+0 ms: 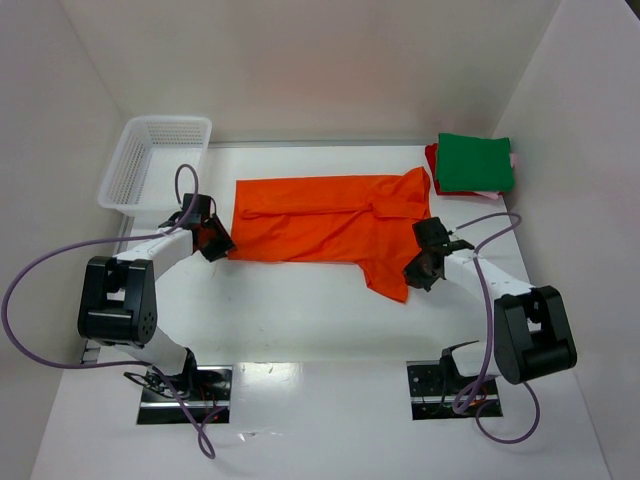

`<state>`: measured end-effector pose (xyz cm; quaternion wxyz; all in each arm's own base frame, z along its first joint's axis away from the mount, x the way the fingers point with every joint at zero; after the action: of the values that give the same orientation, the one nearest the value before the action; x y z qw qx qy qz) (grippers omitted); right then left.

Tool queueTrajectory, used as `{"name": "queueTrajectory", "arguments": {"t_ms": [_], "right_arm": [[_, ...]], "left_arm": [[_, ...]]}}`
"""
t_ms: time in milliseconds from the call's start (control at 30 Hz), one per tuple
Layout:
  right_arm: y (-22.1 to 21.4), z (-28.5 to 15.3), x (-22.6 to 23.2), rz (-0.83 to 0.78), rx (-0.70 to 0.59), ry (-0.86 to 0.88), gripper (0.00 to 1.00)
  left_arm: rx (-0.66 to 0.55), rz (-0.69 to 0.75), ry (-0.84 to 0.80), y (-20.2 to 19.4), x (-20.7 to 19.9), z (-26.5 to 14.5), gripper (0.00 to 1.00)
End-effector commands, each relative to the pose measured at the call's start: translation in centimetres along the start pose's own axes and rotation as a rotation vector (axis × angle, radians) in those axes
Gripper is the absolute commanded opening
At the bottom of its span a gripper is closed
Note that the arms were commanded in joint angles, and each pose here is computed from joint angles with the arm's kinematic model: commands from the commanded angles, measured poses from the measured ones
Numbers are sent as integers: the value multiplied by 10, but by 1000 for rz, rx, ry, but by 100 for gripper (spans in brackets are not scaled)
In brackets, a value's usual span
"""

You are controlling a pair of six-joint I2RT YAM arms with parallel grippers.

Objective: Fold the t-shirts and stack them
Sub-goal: Grap the side of the flattened tshirt closest away from the robot with both arms

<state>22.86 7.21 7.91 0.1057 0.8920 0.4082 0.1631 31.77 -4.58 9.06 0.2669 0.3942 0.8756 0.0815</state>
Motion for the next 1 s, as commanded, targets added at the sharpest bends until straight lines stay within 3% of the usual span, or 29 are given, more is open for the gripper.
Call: {"name": "queueTrajectory", "arguments": {"t_ms": [0, 167, 433, 667, 967], "right_arm": [[1, -1, -4, -5, -6, -12, 0], [0, -1, -3, -15, 1, -6, 0], [2, -3, -1, -13, -5, 1, 0], [27, -18, -13, 43, -64, -17, 0], [62, -37, -26, 154, -135, 25, 0]], "left_arm": [[-18, -2, -3, 2, -1, 0, 43], [8, 14, -1, -5, 0, 3, 39], [50, 13, -2, -14, 5, 3, 0], [-7, -40, 99, -9, 14, -8, 0], [-34, -123, 97, -4, 30, -24, 0]]}}
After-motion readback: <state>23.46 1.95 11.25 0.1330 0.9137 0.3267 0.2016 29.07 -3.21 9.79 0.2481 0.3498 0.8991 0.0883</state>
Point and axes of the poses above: each gripper's point midway between its finger pads, its own z axis out along the fingers, its own x axis along the line the jaws close on, y = z × x, the point moved 6 cm from there along -z, back along the fingers, and after that the axes turned 7 degrees about -z, right-handed, at the moved point
